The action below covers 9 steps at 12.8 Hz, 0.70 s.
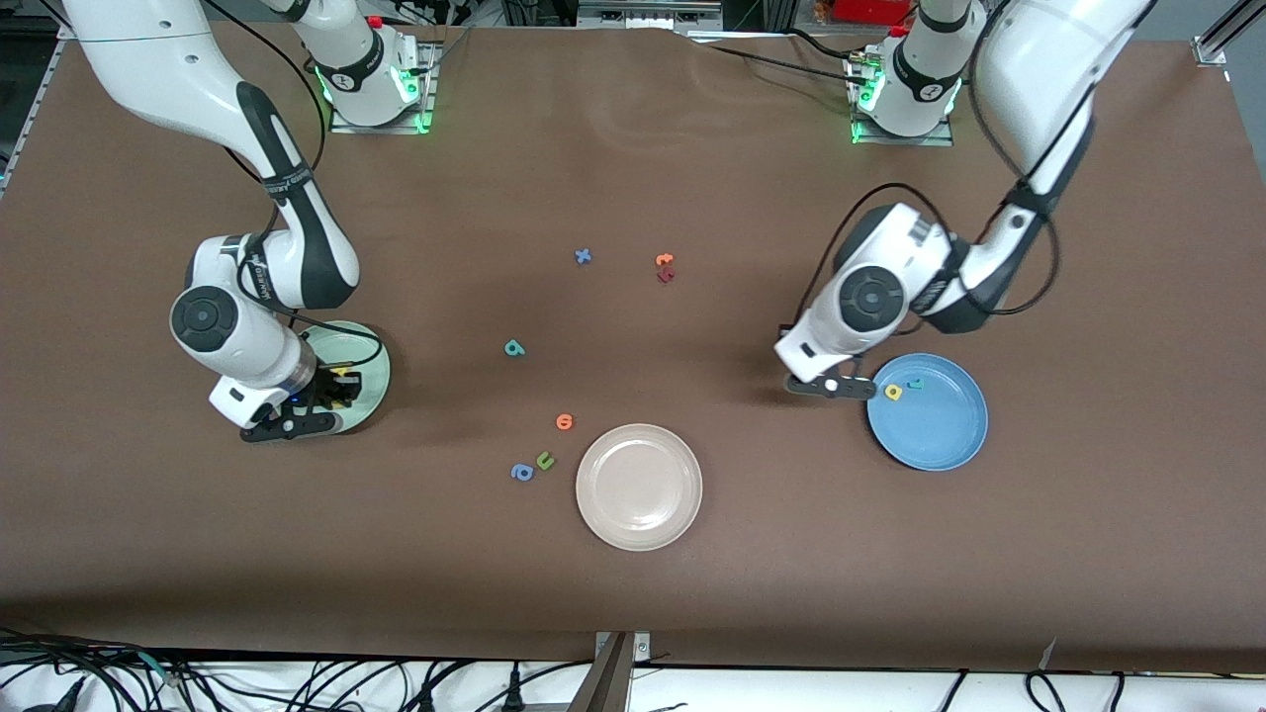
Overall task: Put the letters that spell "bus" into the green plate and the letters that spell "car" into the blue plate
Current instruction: 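Place the teal 'c' on the blue plate while the right gripper places 'n' on green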
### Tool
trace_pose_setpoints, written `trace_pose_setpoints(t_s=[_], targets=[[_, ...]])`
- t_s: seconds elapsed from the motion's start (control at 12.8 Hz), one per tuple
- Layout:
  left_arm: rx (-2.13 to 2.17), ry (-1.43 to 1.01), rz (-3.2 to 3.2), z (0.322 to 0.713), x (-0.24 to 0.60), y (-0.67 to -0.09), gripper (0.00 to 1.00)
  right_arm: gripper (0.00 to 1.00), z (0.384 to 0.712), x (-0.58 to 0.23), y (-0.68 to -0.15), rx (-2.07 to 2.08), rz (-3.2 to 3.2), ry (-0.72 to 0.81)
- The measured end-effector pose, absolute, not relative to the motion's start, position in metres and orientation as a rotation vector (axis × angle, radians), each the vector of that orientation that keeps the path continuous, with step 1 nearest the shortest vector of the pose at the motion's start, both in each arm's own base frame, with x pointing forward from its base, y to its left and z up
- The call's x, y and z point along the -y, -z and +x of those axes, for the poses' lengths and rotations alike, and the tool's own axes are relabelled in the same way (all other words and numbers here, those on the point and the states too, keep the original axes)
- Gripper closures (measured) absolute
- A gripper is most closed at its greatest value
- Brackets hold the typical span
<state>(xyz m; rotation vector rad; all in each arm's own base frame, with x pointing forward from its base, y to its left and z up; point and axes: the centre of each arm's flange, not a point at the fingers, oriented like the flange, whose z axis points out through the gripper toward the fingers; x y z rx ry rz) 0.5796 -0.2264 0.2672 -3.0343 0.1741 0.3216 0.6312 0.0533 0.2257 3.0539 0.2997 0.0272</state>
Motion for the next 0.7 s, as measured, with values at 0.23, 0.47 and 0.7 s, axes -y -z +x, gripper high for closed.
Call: trace_pose_setpoints(t_s=[0.23,0.47,0.7], targets=[[-0.292,-0.338,-3.036,0.608,0.156,-0.277,0.77,0.59,0.63,-0.043,-0.22,-0.293,3.046,-0.01],[-0.432,-0.303,-3.038,0.627,0.091,-0.252,0.77,0.26,0.631,-0.044,-0.221,-0.293,3.047,-0.014],[-0.484,-0.285,-3.018,0.631,0.082,-0.229,0.6,0.01,0.629,-0.057,-0.237,-0.189,3.065,-0.008]])
